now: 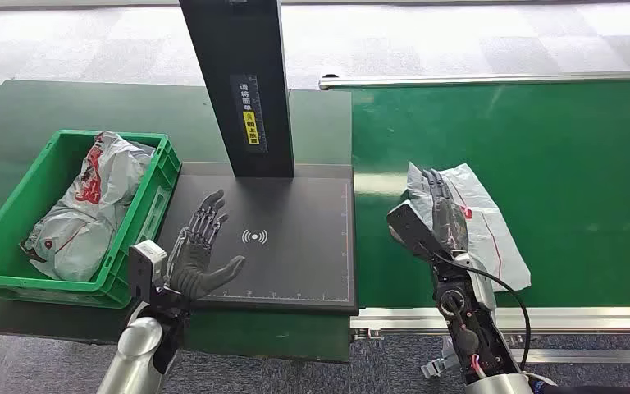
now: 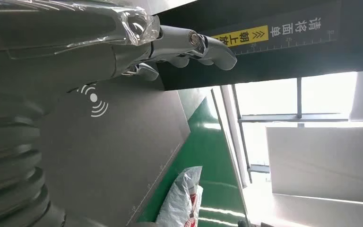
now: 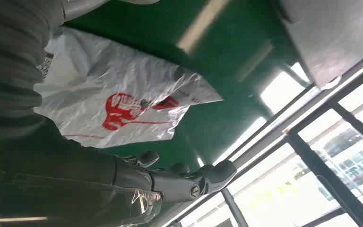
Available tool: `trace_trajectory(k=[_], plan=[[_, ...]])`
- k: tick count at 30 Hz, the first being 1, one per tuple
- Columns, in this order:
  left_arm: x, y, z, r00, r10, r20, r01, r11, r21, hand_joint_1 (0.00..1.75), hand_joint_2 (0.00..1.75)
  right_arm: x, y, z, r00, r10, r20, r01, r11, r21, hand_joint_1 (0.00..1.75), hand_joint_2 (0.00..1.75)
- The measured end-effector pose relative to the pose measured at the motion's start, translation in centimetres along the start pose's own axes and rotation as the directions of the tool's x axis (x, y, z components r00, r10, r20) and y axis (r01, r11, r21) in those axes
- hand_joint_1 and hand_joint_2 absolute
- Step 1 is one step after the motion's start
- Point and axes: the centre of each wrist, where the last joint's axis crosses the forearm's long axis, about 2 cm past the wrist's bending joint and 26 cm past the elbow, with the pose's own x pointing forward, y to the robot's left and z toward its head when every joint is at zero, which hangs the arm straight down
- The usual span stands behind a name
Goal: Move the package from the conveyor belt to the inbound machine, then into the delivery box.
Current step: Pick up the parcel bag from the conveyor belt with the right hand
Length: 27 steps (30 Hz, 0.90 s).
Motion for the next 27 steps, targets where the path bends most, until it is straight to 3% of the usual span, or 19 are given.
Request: trace_trajectory(k=[27], plan=[[0.1, -0.1, 0.1, 1.000, -0.002, 0.000, 0.002, 1.000, 0.002, 0.00, 1.75, -1.5, 0.0, -0.2, 0.998, 0.041, -0.055, -0.040, 0.999, 0.022, 0.00, 1.75]])
